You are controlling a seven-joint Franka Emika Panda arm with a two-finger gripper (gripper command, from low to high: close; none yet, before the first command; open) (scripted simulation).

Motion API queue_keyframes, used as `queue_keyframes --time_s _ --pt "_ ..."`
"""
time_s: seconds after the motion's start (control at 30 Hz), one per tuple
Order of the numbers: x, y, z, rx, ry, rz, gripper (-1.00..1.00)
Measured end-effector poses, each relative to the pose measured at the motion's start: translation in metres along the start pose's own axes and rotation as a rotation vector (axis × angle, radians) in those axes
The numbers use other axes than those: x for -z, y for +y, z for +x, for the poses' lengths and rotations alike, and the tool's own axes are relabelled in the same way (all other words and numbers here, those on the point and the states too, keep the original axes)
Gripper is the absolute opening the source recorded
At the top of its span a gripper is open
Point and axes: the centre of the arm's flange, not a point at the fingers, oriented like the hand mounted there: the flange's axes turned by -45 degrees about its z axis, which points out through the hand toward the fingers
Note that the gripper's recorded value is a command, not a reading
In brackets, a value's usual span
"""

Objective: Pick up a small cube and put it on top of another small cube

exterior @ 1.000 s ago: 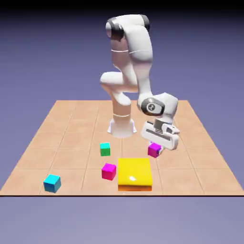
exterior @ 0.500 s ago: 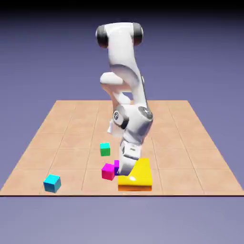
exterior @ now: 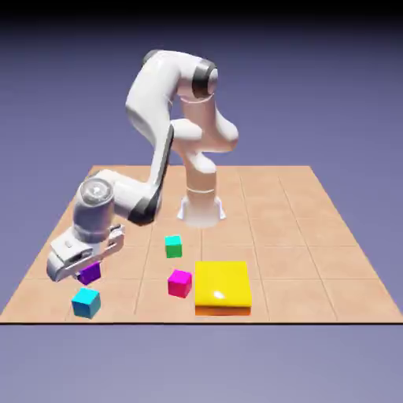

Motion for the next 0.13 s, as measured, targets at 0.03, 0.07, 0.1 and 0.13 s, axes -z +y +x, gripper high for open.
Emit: queue_keyframes --time_s 0.03,0.07,0.1,0.13 --pt "-0.0210 -0.0007 0.0020 0.000 0.001 0.000 -1.00" --pt "-0.0266 -0.0010 0.0024 0.000 0.001 0.000 1.00" --pt "-0.0266 -0.0009 0.0025 0.000 0.000 -0.001 1.00" --pt "-0.0266 -0.0009 0.0025 0.000 0.000 -0.001 1.00"
